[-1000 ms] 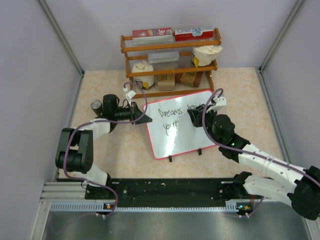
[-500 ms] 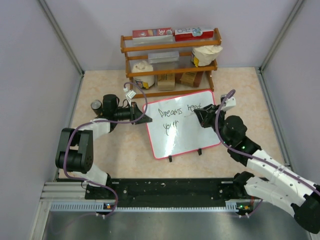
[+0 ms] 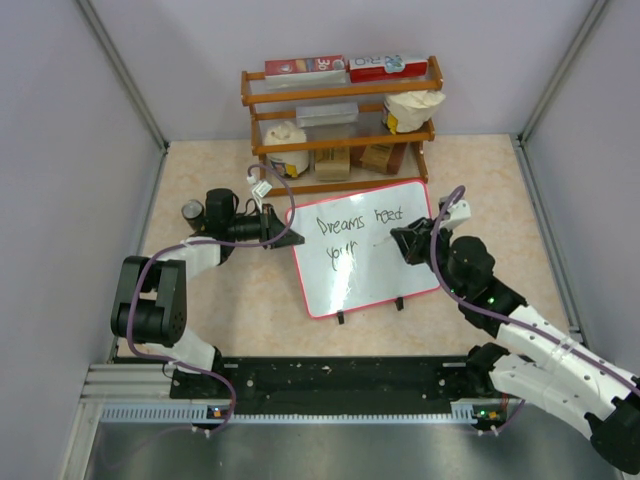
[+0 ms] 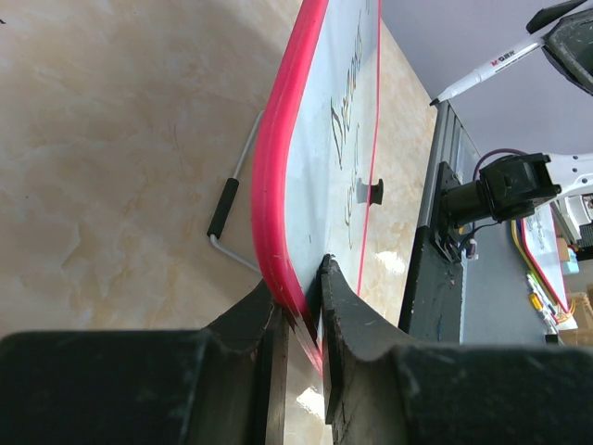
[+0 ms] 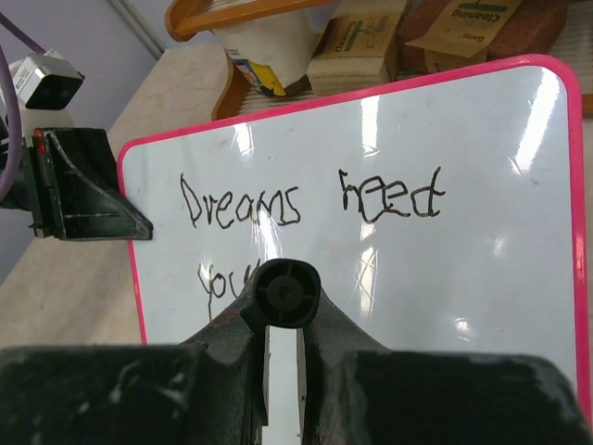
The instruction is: Write a sentence on the whiteboard
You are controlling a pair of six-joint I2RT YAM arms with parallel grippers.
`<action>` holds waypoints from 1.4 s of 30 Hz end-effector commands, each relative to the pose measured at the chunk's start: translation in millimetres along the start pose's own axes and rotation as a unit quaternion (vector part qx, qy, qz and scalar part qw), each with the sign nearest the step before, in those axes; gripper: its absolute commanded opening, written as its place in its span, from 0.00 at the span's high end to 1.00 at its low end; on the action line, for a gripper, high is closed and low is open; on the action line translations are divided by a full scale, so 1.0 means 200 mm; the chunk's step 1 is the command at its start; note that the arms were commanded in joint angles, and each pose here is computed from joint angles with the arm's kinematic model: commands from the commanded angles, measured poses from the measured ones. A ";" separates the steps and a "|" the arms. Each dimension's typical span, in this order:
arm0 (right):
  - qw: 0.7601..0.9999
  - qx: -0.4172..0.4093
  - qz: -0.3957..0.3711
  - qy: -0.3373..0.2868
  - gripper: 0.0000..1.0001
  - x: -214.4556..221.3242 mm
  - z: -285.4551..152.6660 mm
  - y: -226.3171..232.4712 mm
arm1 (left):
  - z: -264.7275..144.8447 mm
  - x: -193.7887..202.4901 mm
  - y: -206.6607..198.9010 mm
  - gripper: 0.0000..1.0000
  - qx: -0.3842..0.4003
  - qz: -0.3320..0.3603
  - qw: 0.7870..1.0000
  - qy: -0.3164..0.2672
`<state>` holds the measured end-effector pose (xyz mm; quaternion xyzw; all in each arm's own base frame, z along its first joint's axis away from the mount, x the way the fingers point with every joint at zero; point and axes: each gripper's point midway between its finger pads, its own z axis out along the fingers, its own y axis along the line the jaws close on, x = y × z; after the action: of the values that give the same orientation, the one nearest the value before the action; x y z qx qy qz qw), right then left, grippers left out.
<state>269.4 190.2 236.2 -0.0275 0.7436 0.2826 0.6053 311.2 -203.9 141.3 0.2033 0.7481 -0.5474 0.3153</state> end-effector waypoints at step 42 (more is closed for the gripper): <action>1.000 -0.002 -0.006 0.001 1.00 0.00 -0.04 -0.03 | 0.00 0.04 0.12 1.00 -0.050 0.041 0.998 0.001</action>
<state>263.0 184.5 222.4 -0.0368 0.7575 0.2743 0.5912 311.3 -203.9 141.3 0.2035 0.7480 -0.5473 0.3154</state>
